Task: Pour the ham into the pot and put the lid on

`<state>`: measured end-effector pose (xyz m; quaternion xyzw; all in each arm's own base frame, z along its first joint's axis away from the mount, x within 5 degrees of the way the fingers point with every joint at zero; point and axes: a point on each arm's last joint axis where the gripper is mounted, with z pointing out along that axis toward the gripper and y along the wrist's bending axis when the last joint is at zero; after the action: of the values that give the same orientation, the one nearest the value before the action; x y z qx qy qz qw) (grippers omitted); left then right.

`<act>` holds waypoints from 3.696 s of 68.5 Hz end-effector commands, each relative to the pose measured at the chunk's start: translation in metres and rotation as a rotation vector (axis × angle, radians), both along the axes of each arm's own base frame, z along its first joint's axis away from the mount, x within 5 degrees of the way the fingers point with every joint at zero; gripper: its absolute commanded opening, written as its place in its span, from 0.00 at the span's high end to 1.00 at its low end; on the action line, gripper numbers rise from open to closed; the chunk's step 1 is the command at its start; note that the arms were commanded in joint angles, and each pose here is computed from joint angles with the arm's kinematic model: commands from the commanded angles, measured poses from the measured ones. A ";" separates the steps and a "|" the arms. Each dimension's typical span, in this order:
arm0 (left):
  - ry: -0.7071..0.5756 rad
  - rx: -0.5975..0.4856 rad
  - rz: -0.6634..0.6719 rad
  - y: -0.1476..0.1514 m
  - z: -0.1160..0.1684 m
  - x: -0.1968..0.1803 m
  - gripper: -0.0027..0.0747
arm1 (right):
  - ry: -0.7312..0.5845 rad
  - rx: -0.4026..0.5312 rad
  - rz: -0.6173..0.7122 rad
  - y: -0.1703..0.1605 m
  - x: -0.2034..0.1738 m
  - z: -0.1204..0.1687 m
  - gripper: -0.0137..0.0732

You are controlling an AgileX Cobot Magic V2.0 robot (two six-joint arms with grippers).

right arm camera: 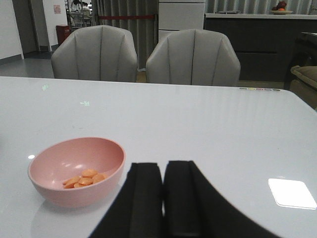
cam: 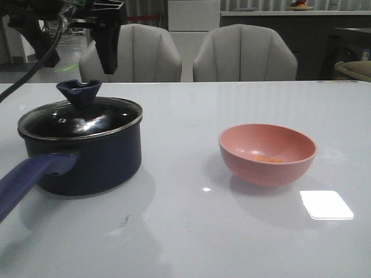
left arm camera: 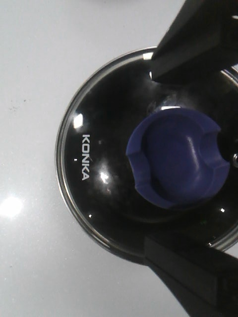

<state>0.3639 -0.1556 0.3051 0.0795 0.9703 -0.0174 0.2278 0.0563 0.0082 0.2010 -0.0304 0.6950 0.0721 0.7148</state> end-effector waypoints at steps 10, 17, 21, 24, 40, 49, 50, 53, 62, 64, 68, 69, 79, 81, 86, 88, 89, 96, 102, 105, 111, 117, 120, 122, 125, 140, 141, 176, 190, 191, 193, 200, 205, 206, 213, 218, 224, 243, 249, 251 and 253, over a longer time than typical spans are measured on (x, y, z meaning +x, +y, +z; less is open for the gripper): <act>0.016 -0.027 0.040 0.000 0.005 0.008 0.14 | -0.117 0.004 -0.008 -0.001 -0.003 0.011 0.65; 0.072 -0.069 0.070 0.003 -0.006 0.013 0.14 | -0.117 0.004 -0.008 -0.001 -0.003 0.011 0.65; 0.089 -0.094 0.086 0.006 -0.010 0.016 0.14 | -0.117 0.004 -0.008 -0.001 -0.003 0.011 0.65; 0.096 -0.104 0.093 0.007 -0.012 0.018 0.14 | -0.117 0.004 -0.008 -0.001 -0.003 0.011 0.65; 0.087 -0.103 0.077 0.007 -0.012 0.019 0.29 | -0.117 0.004 -0.008 -0.001 -0.003 0.011 0.65; 0.084 -0.104 0.077 0.007 -0.011 0.019 0.54 | -0.117 0.004 -0.008 -0.001 -0.003 0.011 0.65; 0.082 -0.105 0.077 0.006 -0.010 0.020 0.57 | -0.117 0.004 -0.008 -0.001 -0.003 0.011 0.65; 0.078 -0.107 0.077 0.006 -0.006 0.020 0.64 | -0.117 0.004 -0.008 -0.001 -0.003 0.011 0.65; 0.021 -0.120 0.073 0.007 0.018 0.019 0.69 | -0.117 0.004 -0.008 -0.001 -0.003 0.011 0.65; 0.002 -0.114 0.072 0.009 0.024 0.019 0.69 | -0.117 0.004 -0.008 -0.001 -0.003 0.011 0.65; -0.032 -0.105 0.071 0.012 0.035 0.015 0.69 | -0.117 0.004 -0.008 -0.001 -0.003 0.011 0.65; -0.043 -0.096 0.071 0.014 0.038 0.014 0.69 | -0.117 0.004 -0.008 -0.001 -0.003 0.011 0.65; -0.079 -0.012 0.016 0.028 0.056 0.004 0.69 | -0.117 0.004 -0.008 -0.001 -0.003 0.011 0.65; -0.072 0.003 0.015 0.034 0.058 0.002 0.69 | -0.117 0.004 -0.008 -0.001 -0.003 0.011 0.65; -0.060 0.029 0.026 0.054 0.062 -0.001 0.69 | -0.117 0.004 -0.008 -0.001 -0.003 0.011 0.65; -0.058 0.033 0.044 0.063 0.062 -0.001 0.69 | -0.117 0.004 -0.008 -0.001 -0.003 0.011 0.65; -0.056 0.037 0.045 0.066 0.062 -0.002 0.69 | -0.117 0.004 -0.008 -0.001 -0.003 0.011 0.65; -0.052 0.049 0.123 0.105 0.062 -0.005 0.69 | -0.117 0.004 -0.008 -0.001 -0.003 0.011 0.65; -0.037 0.061 0.143 0.136 0.056 -0.009 0.69 | -0.117 0.004 -0.008 -0.001 -0.003 0.011 0.65; -0.025 0.051 0.147 0.144 0.052 -0.010 0.69 | -0.117 0.004 -0.008 -0.001 -0.003 0.011 0.65; 0.001 0.010 0.199 0.167 0.035 -0.011 0.69 | -0.117 0.004 -0.008 -0.001 -0.003 0.011 0.65; 0.023 -0.005 0.240 0.180 0.013 -0.013 0.69 | -0.117 0.004 -0.008 -0.001 -0.003 0.011 0.65; 0.032 -0.005 0.249 0.183 -0.001 -0.014 0.69 | -0.117 0.004 -0.008 -0.001 -0.003 0.011 0.65; 0.037 -0.005 0.250 0.183 -0.010 -0.015 0.69 | -0.117 0.004 -0.008 -0.001 -0.003 0.011 0.65; 0.046 -0.004 0.251 0.184 -0.023 -0.017 0.69 | -0.117 0.004 -0.008 -0.001 -0.003 0.011 0.65; 0.047 -0.004 0.251 0.183 -0.069 -0.028 0.69 | -0.117 0.004 -0.008 -0.001 -0.003 0.011 0.65; 0.049 -0.004 0.251 0.183 -0.071 -0.029 0.69 | -0.117 0.004 -0.008 -0.001 -0.003 0.011 0.65; 0.144 0.000 0.251 0.183 -0.105 -0.031 0.38 | -0.117 0.004 -0.008 -0.001 -0.003 0.011 0.65; 0.166 0.001 0.251 0.182 -0.103 -0.032 0.17 | -0.117 0.004 -0.008 -0.001 -0.003 0.011 0.65; 0.164 0.001 0.251 0.183 -0.103 -0.032 0.16 | -0.117 0.004 -0.008 -0.001 -0.003 0.011 0.65; 0.163 0.001 0.251 0.183 -0.102 -0.032 0.15 | -0.117 0.004 -0.008 -0.001 -0.003 0.011 0.65; 0.164 0.007 0.247 0.182 -0.098 -0.030 0.15 | -0.117 0.004 -0.008 -0.001 -0.003 0.011 0.65; 0.148 0.001 0.249 0.182 -0.093 -0.029 0.16 | -0.117 0.004 -0.008 -0.001 -0.003 0.011 0.65; 0.143 0.000 0.249 0.182 -0.091 -0.029 0.16 | -0.117 0.004 -0.008 -0.001 -0.003 0.011 0.65; 0.101 -0.010 0.246 0.179 -0.076 -0.034 0.16 | -0.117 0.004 -0.008 -0.001 -0.003 0.011 0.65; 0.048 -0.016 0.237 0.175 -0.059 -0.040 0.16 | -0.117 0.004 -0.008 -0.001 -0.003 0.011 0.65; -0.037 -0.021 0.208 0.165 -0.035 -0.050 0.16 | -0.117 0.004 -0.008 -0.001 -0.003 0.011 0.65; -0.389 -0.067 0.111 0.140 0.046 -0.125 0.16 | -0.117 0.004 -0.008 -0.001 -0.003 0.011 0.65; -0.498 -0.111 0.115 0.140 0.058 -0.150 0.16 | -0.117 0.004 -0.008 -0.001 -0.003 0.011 0.65; -0.540 -0.129 0.118 0.140 0.062 -0.161 0.16 | -0.117 0.004 -0.008 -0.001 -0.003 0.011 0.65; -0.581 -0.140 0.119 0.140 0.064 -0.169 0.16 | -0.117 0.004 -0.008 -0.001 -0.003 0.011 0.65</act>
<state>0.2237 -0.0136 0.3413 0.0145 0.9166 -0.0250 0.3987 0.0563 0.0081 0.2010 -0.0300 0.6950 0.0717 0.7148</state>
